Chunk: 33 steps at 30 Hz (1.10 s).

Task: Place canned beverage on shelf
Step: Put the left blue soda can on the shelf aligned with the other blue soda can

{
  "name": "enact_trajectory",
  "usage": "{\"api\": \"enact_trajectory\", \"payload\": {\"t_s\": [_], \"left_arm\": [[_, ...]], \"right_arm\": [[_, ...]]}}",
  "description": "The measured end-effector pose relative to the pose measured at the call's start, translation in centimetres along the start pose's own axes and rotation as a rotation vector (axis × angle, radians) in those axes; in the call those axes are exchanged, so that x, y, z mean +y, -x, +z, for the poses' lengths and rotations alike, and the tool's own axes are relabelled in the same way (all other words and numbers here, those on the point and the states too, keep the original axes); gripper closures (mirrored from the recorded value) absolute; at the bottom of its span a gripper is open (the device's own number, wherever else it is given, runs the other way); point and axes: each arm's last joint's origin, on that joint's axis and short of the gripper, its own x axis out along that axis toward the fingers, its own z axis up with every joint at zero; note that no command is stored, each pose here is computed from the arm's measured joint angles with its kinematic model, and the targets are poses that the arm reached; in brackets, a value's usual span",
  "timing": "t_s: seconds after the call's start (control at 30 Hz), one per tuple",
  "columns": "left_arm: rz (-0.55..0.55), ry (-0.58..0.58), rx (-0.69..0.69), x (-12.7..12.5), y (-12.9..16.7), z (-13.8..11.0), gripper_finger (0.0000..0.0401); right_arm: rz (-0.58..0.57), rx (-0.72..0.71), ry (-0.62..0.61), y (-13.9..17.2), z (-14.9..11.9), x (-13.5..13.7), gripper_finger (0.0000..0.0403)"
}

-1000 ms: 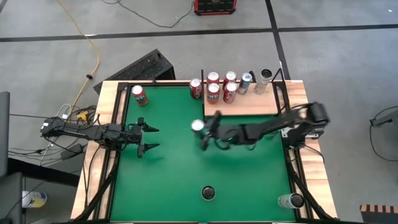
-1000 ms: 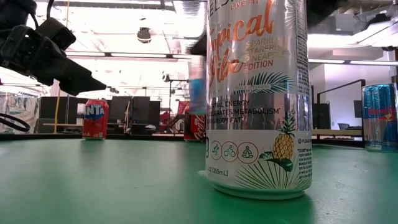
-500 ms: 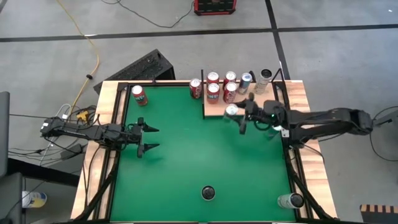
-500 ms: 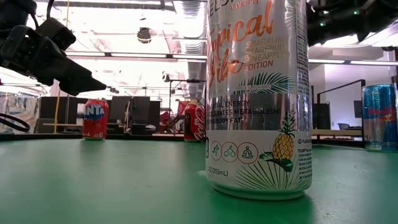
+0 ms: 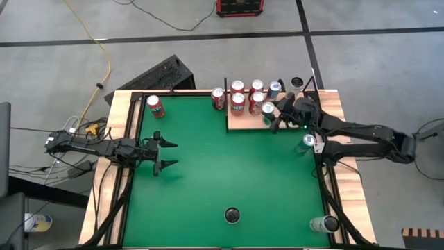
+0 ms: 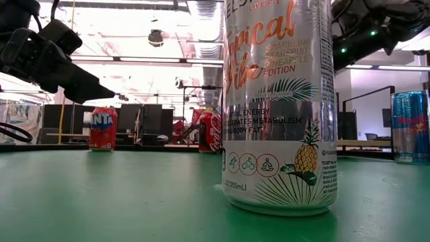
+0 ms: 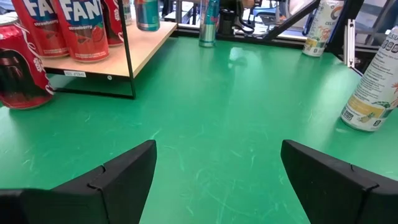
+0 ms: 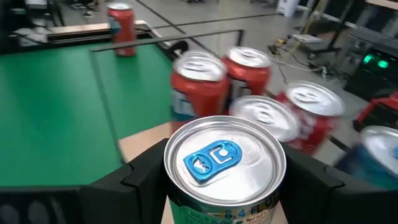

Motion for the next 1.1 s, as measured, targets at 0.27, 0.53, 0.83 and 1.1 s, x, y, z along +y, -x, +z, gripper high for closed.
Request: {"api": "enact_trajectory", "payload": {"t_s": [0.27,0.53,0.83,1.1], "left_arm": [[0.0,0.0,0.0,0.0,0.0,0.0,0.0071],[0.0,0.0,0.0,0.0,0.0,0.0,0.0071],[-0.001,0.0,0.0,0.0,0.0,0.0,0.0071],[0.0,0.0,0.0,0.0,0.0,0.0,0.0071]], "right_arm": [[-0.083,0.025,-0.058,-0.1,-0.4,-1.9,0.0141],[-0.132,0.065,-0.095,-0.1,-1.7,-2.8,0.0141],[-0.143,0.057,-0.095,-0.1,-1.6,-2.9,0.0099],[-0.147,0.054,-0.095,-0.1,-1.6,-2.9,0.0084]]}}
